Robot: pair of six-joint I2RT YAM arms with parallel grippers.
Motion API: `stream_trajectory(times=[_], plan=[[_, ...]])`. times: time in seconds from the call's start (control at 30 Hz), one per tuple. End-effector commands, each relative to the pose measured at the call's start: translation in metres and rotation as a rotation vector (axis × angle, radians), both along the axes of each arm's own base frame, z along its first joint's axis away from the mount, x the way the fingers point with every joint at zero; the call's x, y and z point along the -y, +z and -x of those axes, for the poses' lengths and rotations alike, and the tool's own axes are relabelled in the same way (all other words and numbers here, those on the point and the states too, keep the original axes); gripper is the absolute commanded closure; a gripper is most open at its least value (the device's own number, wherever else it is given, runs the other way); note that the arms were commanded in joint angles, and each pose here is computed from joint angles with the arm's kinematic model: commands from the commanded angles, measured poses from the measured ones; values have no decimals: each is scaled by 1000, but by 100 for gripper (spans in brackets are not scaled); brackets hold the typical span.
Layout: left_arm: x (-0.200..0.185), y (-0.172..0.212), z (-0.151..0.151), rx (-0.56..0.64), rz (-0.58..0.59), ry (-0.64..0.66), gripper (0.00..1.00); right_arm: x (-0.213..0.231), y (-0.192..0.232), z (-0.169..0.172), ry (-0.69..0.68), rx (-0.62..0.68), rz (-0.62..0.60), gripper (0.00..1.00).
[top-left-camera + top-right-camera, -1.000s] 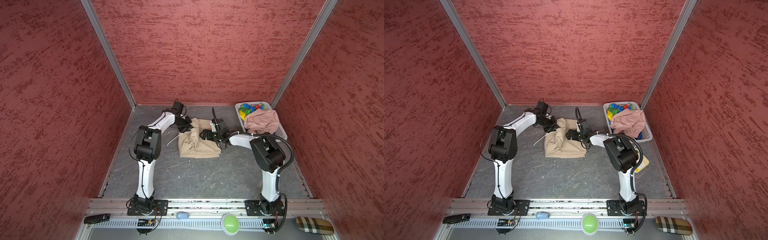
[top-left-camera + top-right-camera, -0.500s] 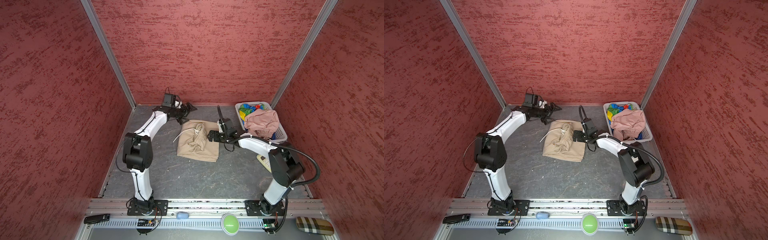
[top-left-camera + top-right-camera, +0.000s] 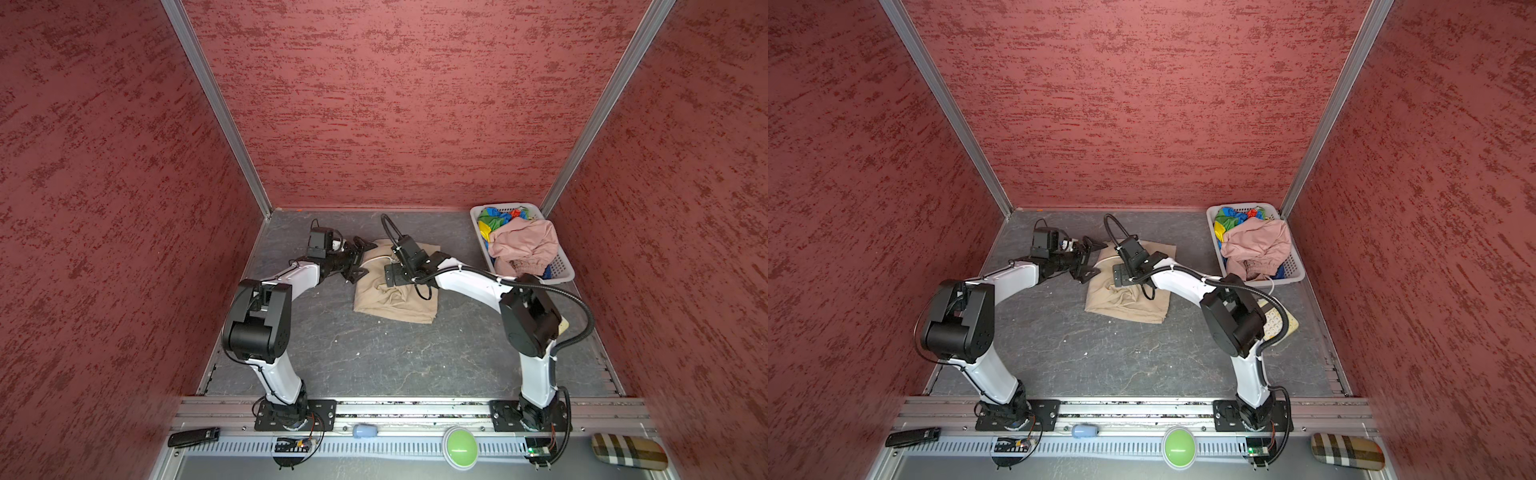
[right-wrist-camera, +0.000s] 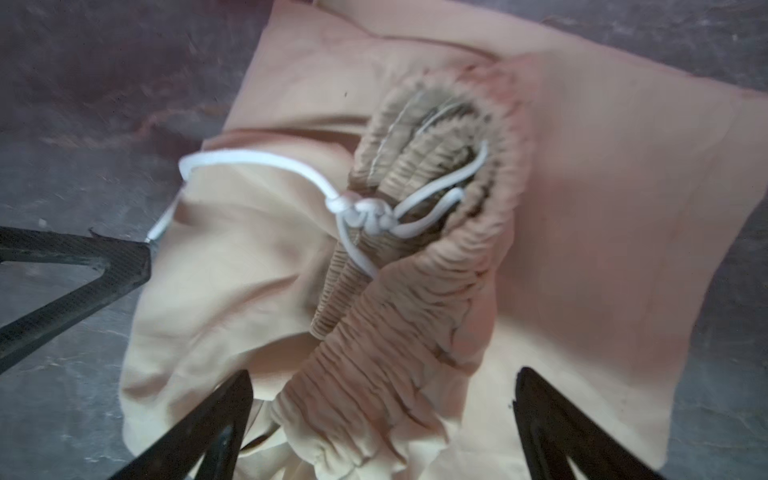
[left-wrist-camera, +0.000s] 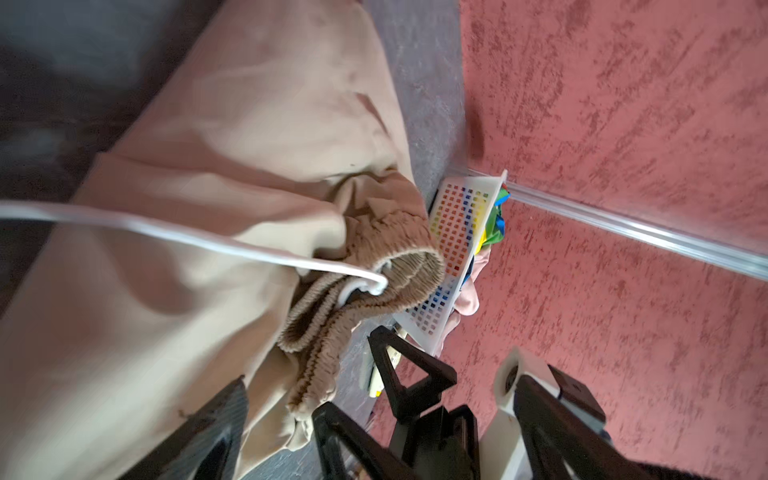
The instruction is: Fold and stack the shorts
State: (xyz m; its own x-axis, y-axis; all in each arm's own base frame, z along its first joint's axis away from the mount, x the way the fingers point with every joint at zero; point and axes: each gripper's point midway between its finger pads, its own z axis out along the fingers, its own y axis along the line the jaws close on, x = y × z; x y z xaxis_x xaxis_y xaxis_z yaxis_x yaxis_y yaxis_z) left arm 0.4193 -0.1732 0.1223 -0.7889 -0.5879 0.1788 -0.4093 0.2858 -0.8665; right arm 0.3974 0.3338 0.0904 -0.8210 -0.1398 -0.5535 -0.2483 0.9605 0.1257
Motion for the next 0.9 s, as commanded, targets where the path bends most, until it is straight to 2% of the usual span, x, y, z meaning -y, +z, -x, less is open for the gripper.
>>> stream_trajectory(times=[0.0, 0.13, 0.2, 0.4, 0.6, 0.7, 0.87], plan=[[4, 18, -15, 99, 93, 38, 1, 28, -8, -10, -69, 48, 251, 1], [13, -19, -10, 25, 140, 60, 1, 46, -16, -10, -108, 72, 341, 1], [19, -27, -10, 30, 143, 52, 1, 59, -21, -9, -131, 65, 359, 1], [17, -58, 4, -22, 94, 42, 1, 107, -10, 1, -215, 46, 233, 1], [17, -74, 16, -45, 81, 29, 1, 182, -7, 21, -308, 22, 259, 1], [25, -60, 13, -3, 103, -2, 1, 185, 19, 21, -315, 67, 205, 1], [48, 11, 4, 103, 153, -87, 1, 125, 63, 0, -233, 100, -70, 1]])
